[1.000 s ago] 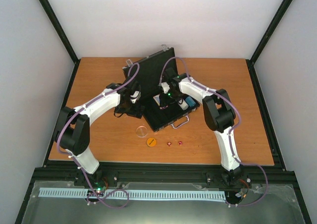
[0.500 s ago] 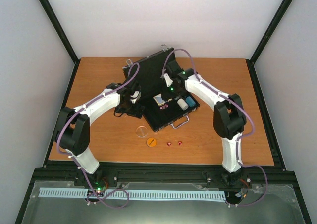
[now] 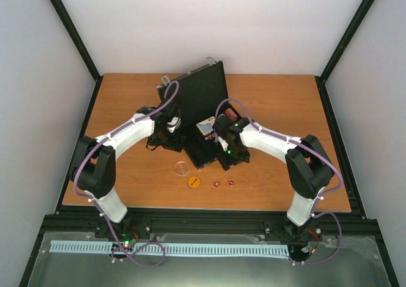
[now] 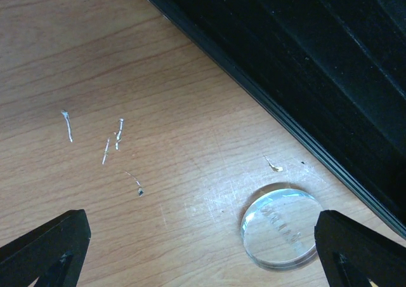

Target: Pack up texas hold em set

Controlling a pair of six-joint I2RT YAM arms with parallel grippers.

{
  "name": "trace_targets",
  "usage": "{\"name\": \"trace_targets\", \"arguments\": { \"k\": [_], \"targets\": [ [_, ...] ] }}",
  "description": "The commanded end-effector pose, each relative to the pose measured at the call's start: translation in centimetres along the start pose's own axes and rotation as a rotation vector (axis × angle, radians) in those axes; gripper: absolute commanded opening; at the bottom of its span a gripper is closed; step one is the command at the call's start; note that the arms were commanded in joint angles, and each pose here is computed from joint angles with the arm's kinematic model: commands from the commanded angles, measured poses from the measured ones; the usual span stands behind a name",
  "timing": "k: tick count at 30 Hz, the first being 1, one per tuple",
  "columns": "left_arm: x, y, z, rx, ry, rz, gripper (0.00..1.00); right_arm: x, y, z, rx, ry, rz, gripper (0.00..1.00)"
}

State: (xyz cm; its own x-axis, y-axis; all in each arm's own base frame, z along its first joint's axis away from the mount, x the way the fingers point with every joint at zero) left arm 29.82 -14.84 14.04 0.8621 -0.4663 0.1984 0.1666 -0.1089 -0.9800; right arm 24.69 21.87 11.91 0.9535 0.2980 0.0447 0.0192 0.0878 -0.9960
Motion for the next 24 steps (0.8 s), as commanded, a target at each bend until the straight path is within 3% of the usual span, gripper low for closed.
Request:
{"name": "trace_targets", "arguments": {
  "k": [1, 19, 24],
  "targets": [
    [0.7, -0.1, 0.0, -0.013, 0.0, -0.016, 1.0, -1.6, -0.2, -0.3, -0.014, 0.02, -0.005, 0.64],
    [0.5, -0.1, 0.1, -0.008, 0.0, -0.012, 1.0, -5.1, 3.8, 0.5, -0.024, -0.019, 0.099, 0.61],
    [0.5, -0.1, 0.1, -0.006, 0.0, -0.012, 1.0, -5.1, 4.0, 0.8, -0.01, -0.018, 0.107, 0.49]
  ]
}}
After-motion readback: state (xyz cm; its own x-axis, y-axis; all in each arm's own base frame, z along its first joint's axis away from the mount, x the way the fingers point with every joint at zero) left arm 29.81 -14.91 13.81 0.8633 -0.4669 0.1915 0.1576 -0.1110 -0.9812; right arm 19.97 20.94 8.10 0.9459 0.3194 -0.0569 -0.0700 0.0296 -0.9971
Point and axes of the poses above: each gripper's point midway between its finger pads, its own y axis out along the fingers, its own z axis along the line the jaws close on, x = y × z, the point moved 6 cm from there along -y, back along the fingers, and after that the axes turned 14 degrees about y, right-handed, at the moved point
